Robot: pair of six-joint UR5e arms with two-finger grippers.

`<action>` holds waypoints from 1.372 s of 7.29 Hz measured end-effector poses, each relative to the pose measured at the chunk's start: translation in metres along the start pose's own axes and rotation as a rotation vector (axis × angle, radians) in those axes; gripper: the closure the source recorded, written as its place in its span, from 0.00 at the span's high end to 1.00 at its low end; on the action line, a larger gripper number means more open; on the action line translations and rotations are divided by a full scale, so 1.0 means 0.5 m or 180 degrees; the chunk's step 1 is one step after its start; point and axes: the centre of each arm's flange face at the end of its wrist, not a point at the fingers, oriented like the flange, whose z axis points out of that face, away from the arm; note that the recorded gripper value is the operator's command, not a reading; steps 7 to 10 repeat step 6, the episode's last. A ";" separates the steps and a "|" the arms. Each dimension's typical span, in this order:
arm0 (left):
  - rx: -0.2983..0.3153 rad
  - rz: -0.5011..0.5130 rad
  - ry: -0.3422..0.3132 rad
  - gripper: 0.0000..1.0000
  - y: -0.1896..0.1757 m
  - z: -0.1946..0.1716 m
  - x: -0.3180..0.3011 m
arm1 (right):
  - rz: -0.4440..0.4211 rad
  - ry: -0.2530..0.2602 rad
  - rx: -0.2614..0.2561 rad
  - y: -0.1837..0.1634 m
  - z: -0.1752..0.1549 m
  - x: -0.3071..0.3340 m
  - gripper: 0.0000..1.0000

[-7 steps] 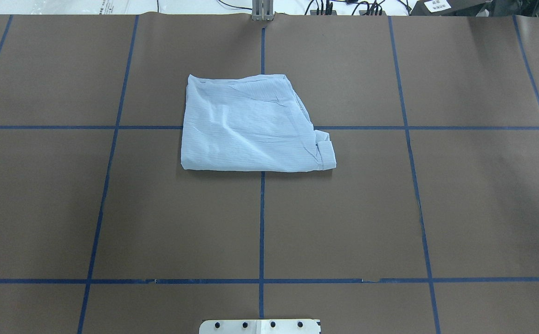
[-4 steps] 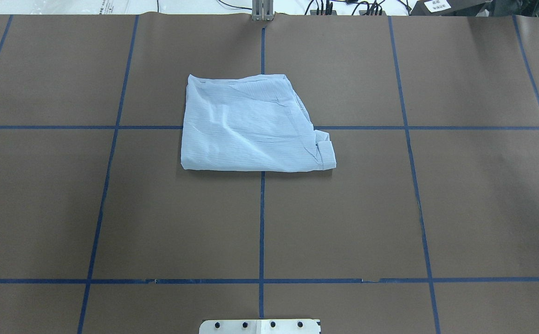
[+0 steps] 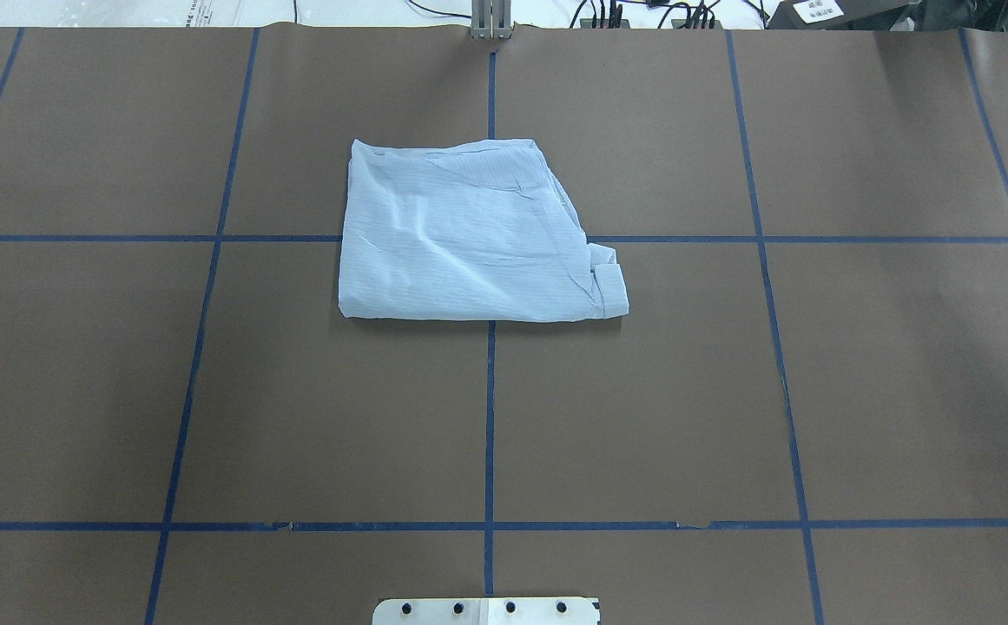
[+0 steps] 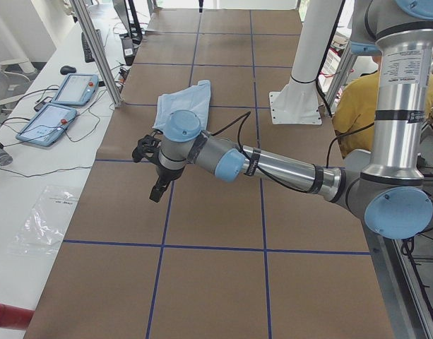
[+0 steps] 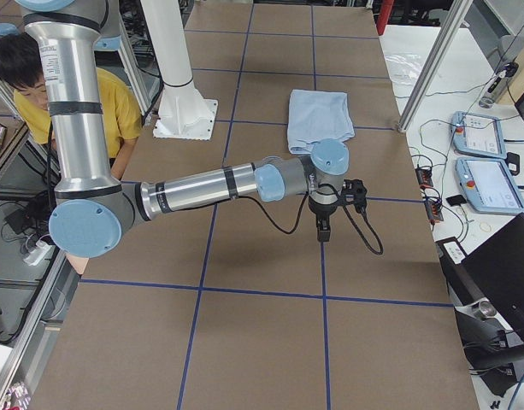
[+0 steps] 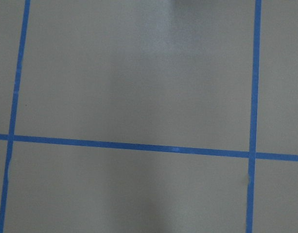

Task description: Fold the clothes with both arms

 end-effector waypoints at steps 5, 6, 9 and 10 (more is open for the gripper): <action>-0.0016 -0.0021 0.0000 1.00 0.005 0.004 -0.005 | 0.0126 -0.0005 -0.0009 0.022 -0.004 0.039 1.00; -0.0022 -0.0041 -0.0005 1.00 0.010 0.004 -0.010 | 0.0185 -0.0022 -0.0011 0.032 -0.008 0.057 1.00; -0.0022 -0.0041 -0.0005 1.00 0.010 0.004 -0.010 | 0.0185 -0.0022 -0.0011 0.032 -0.008 0.057 1.00; -0.0022 -0.0041 -0.0005 1.00 0.010 0.004 -0.010 | 0.0185 -0.0022 -0.0011 0.032 -0.008 0.057 1.00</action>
